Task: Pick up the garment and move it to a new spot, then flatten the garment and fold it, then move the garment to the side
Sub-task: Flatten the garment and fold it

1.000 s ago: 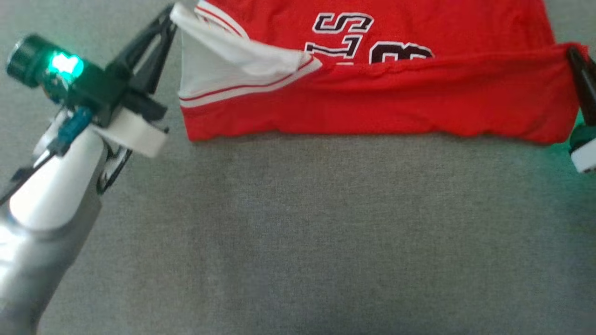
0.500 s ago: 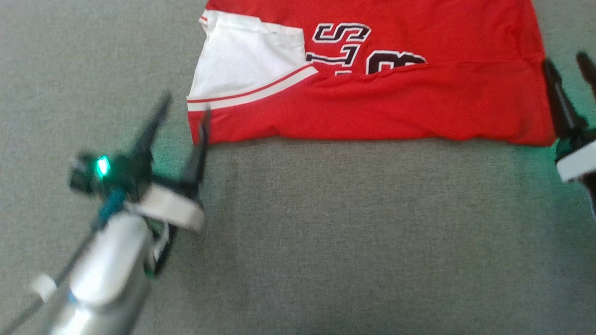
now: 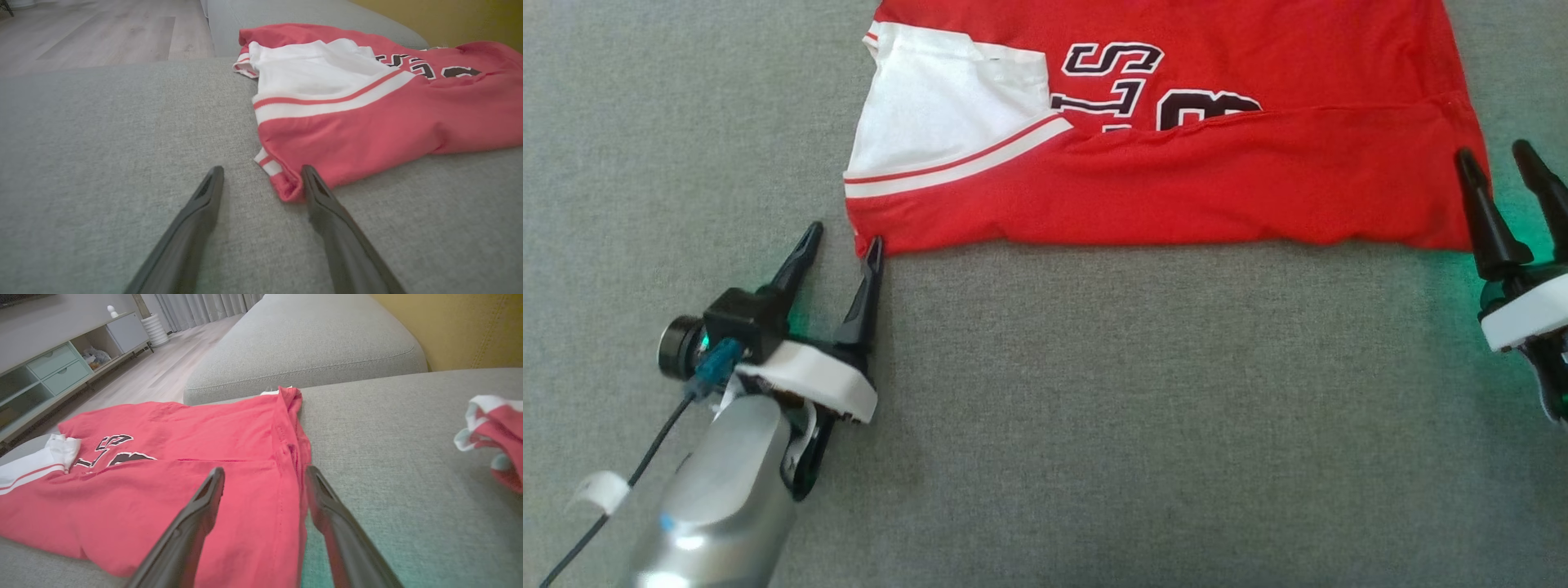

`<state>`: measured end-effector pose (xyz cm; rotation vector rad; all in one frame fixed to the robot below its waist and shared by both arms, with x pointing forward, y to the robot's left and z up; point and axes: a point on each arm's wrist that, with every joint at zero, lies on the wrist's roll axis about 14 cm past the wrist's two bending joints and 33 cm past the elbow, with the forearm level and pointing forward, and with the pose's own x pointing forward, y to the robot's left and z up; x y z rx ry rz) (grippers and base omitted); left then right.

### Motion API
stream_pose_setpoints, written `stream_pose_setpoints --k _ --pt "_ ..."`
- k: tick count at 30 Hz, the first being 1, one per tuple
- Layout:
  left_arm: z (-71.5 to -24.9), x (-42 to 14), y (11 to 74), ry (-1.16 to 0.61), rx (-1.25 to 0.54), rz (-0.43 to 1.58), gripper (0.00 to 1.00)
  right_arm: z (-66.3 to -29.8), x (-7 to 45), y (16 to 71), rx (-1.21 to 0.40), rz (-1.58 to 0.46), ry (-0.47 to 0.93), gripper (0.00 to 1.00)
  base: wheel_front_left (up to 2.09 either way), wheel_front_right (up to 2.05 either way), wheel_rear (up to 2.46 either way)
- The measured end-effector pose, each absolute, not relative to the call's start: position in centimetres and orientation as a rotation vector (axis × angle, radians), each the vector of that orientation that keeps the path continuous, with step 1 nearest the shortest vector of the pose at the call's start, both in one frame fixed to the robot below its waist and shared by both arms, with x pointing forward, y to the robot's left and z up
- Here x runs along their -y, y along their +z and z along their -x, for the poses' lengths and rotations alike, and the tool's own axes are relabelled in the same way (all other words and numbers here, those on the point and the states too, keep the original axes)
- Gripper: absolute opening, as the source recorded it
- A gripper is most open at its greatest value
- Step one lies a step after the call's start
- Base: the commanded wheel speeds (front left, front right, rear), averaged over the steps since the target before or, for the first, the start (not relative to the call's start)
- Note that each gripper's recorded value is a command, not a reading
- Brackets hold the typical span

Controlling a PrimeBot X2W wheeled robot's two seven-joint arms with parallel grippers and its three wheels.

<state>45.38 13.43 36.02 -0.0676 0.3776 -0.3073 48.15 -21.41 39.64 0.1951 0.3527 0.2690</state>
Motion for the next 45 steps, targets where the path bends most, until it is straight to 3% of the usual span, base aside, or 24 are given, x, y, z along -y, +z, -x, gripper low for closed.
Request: stream_pose_setpoints --k 2,3,4,5,14,15,16,17,27,39,45 --pt "-45.6 -13.2 35.9 -0.316 -0.385 0.071 0.73 -48.1 21.6 39.4 -0.361 -0.192 0.263 1.0 0.0 0.0 0.0" --pt "-45.7 -13.1 35.8 -0.326 -0.387 0.068 0.44 -48.1 21.7 39.3 -0.364 -0.191 0.26 1.0 0.0 0.0 0.0" --pt "-45.6 -12.9 35.7 -0.338 -0.391 0.057 0.04 -48.0 21.8 39.1 -0.368 -0.192 0.255 1.0 0.0 0.0 0.0" --pt "-45.5 -12.5 35.6 -0.36 -0.396 0.046 0.0 -47.9 21.9 39.0 -0.375 -0.196 0.249 1.0 0.0 0.0 0.0" --pt "-45.0 -11.5 37.2 -0.414 -0.357 0.026 0.0 -45.1 21.3 34.9 -0.587 -0.22 0.241 1.0 0.0 0.0 0.0" --pt "-44.9 -11.5 37.5 -0.418 -0.347 0.028 0.0 -45.1 21.2 34.8 -0.599 -0.221 0.243 0.95 0.0 0.0 0.0" --pt "-44.8 -11.4 37.9 -0.421 -0.337 0.027 0.0 -45.1 21.1 34.9 -0.605 -0.219 0.248 0.37 0.0 0.0 0.0" --pt "-44.7 -11.5 38.2 -0.426 -0.328 0.024 0.0 -45.2 20.9 35.0 -0.601 -0.219 0.252 0.0 0.0 0.0 0.0" --pt "-40.9 -12.3 40.2 -0.439 -0.281 0.034 0.0 -43.0 21.6 37.1 -0.592 -0.159 0.303 0.0 0.0 0.0 0.0" --pt "-31.7 -11.9 38.9 -0.404 -0.463 0.141 0.0 -35.3 24.2 35.9 -0.72 -0.166 0.296 0.0 0.0 0.0 0.0" --pt "-28.8 -11.0 38.0 -0.434 -0.602 0.176 0.0 -33.4 23.8 35.3 -0.755 -0.195 0.301 0.0 0.0 0.0 0.0"
